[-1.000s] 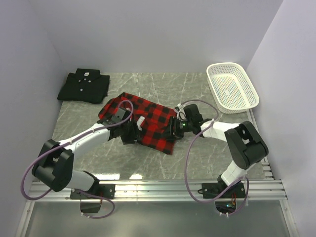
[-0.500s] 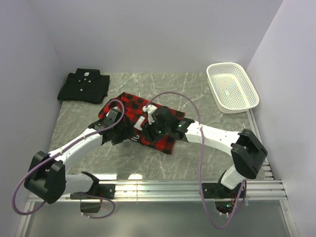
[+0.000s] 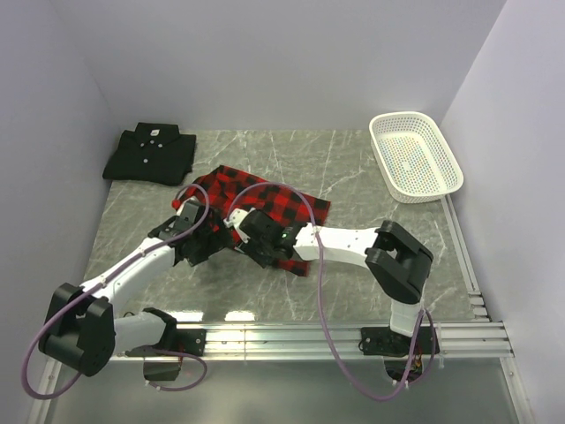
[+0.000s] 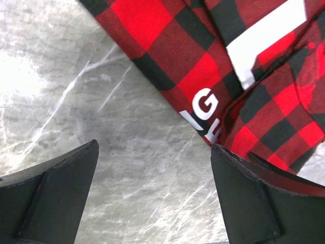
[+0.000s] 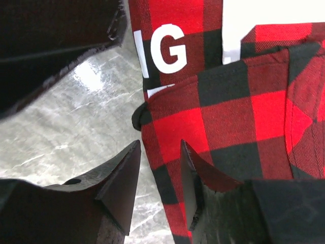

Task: Fold and stack the long sleeve shirts
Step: Fold the shirt

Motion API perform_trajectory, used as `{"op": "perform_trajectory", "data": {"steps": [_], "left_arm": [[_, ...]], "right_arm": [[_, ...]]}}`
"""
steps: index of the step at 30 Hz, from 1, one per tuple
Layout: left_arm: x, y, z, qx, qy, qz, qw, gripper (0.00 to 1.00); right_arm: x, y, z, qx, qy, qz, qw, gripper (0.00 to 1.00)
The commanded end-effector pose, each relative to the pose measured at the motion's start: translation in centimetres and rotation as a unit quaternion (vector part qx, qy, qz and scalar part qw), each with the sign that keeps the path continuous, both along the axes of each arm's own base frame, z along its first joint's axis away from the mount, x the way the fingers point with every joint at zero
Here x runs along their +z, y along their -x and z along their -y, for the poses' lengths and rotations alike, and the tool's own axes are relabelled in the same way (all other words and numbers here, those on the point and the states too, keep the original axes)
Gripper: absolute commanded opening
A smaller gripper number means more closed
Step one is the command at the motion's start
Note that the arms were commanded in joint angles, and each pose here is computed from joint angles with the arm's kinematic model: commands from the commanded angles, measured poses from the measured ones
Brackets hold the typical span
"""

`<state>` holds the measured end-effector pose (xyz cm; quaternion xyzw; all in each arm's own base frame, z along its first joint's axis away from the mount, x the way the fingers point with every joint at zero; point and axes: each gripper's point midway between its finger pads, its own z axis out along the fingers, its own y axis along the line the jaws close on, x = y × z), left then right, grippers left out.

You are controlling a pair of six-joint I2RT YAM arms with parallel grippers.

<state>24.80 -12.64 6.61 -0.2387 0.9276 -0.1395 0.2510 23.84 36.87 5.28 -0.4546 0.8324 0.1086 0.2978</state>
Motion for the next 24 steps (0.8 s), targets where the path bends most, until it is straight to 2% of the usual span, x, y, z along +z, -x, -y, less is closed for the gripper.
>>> {"op": "perform_trajectory", "data": {"steps": [1, 3, 4, 6, 7, 13, 18, 24], "left_arm": [[0.8, -0.6, 0.4, -0.009, 0.013, 0.031, 0.999, 0.98], [0.8, -0.5, 0.7, -0.017, 0.019, 0.032, 0.999, 0.98], [0.8, -0.5, 0.7, -0.018, 0.021, 0.033, 0.999, 0.98], [1.1, -0.6, 0.9, -0.023, 0.026, 0.042, 0.999, 0.98], [1.1, -0.6, 1.0, -0.027, 0.028, 0.044, 0.998, 0.97], [1.8, -0.7, 2.2, -0.065, 0.053, 0.07, 0.994, 0.95], [3.0, -1.0, 4.2, -0.113, 0.076, 0.103, 0.985, 0.91], [3.1, -1.3, 6.8, -0.164, 0.052, 0.108, 0.979, 0.85]], "right_arm": [[0.9, -1.0, -1.0, 0.006, 0.002, 0.03, 1.0, 0.43], [0.6, -1.0, -1.0, 0.008, 0.005, 0.027, 1.0, 0.43], [0.3, -1.0, -1.0, 0.008, 0.008, 0.027, 1.0, 0.36], [0.0, -1.1, -0.9, 0.007, 0.012, 0.028, 1.0, 0.34], [0.0, -1.2, -0.9, 0.006, 0.013, 0.03, 0.999, 0.27], [1.4, -1.5, -1.0, -0.007, -0.014, 0.028, 0.999, 0.0], [3.2, -2.1, -0.8, -0.038, -0.083, -0.016, 0.996, 0.0], [4.0, -3.0, 0.2, -0.066, -0.132, -0.066, 0.987, 0.0]]}}
